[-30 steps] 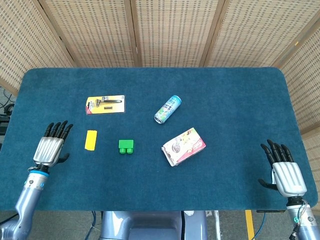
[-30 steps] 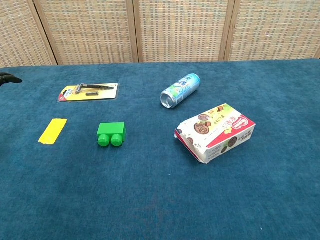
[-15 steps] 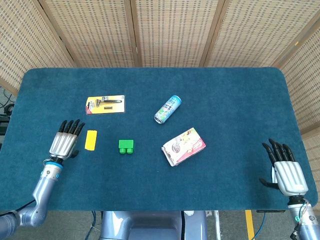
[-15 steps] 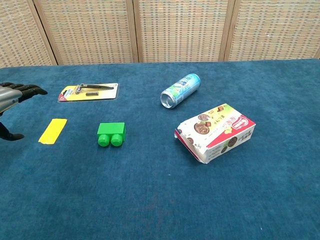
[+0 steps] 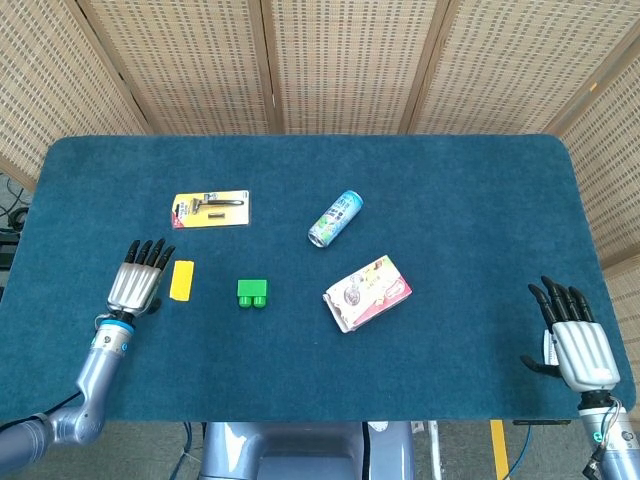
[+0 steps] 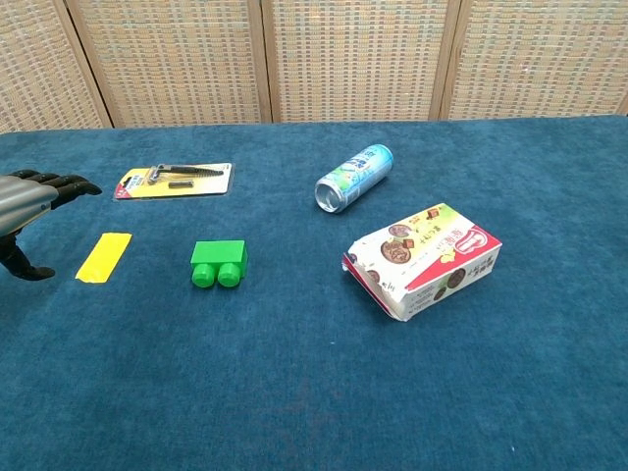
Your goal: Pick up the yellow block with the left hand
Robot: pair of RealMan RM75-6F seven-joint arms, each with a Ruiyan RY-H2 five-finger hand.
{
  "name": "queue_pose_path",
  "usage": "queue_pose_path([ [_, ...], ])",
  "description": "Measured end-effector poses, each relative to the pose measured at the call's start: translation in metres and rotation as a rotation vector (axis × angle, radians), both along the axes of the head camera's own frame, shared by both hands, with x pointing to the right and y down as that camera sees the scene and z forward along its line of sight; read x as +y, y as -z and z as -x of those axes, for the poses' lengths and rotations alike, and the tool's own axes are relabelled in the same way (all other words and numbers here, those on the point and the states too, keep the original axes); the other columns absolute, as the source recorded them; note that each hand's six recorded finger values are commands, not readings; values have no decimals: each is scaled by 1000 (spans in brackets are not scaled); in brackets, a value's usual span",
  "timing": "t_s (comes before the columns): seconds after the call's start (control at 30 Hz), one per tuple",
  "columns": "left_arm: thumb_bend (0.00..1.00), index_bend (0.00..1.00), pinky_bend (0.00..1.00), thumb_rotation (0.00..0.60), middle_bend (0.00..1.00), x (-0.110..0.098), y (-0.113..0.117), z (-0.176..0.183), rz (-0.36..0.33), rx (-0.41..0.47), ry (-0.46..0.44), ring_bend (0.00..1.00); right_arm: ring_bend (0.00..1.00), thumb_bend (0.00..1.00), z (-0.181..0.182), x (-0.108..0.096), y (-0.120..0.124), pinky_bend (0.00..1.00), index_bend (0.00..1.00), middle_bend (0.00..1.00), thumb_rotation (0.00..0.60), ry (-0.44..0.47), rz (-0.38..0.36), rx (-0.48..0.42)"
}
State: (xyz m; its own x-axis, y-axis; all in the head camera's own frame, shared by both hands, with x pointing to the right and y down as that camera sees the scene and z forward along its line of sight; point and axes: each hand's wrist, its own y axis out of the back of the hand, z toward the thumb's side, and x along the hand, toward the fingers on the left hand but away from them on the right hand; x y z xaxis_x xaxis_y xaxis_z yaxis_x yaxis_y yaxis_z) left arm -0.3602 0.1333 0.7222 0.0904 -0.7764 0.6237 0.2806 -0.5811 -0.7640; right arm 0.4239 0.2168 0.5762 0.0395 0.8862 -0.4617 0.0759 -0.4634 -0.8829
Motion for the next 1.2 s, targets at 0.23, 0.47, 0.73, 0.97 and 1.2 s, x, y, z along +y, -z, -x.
queue_pose_path([
  [0.23, 260, 0, 0, 600, 0, -3, -9, -5, 6, -8, -7, 0, 0, 39, 0, 0, -1, 0, 0, 0, 600, -1, 1, 1],
  [0.47, 261, 0, 0, 600, 0, -1, -14, -11, 13, -4, -13, 0, 0, 40, -1, -1, -1, 0, 0, 0, 600, -3, 0, 2],
  [0.73, 263, 0, 0, 600, 0, 0, -18, -13, 18, -9, -18, 0, 0, 40, -2, -1, 0, 0, 0, 0, 600, -6, -2, -3],
  [0.97, 264, 0, 0, 600, 0, -1, -20, -17, 14, -5, -18, 0, 0, 41, -1, -1, 0, 0, 0, 0, 600, -4, -3, -5],
  [1.2, 270, 0, 0, 600, 0, -1, -24, -22, 16, -8, -28, 0, 0, 40, -1, 0, 2, 0, 0, 0, 600, -3, -7, -10],
])
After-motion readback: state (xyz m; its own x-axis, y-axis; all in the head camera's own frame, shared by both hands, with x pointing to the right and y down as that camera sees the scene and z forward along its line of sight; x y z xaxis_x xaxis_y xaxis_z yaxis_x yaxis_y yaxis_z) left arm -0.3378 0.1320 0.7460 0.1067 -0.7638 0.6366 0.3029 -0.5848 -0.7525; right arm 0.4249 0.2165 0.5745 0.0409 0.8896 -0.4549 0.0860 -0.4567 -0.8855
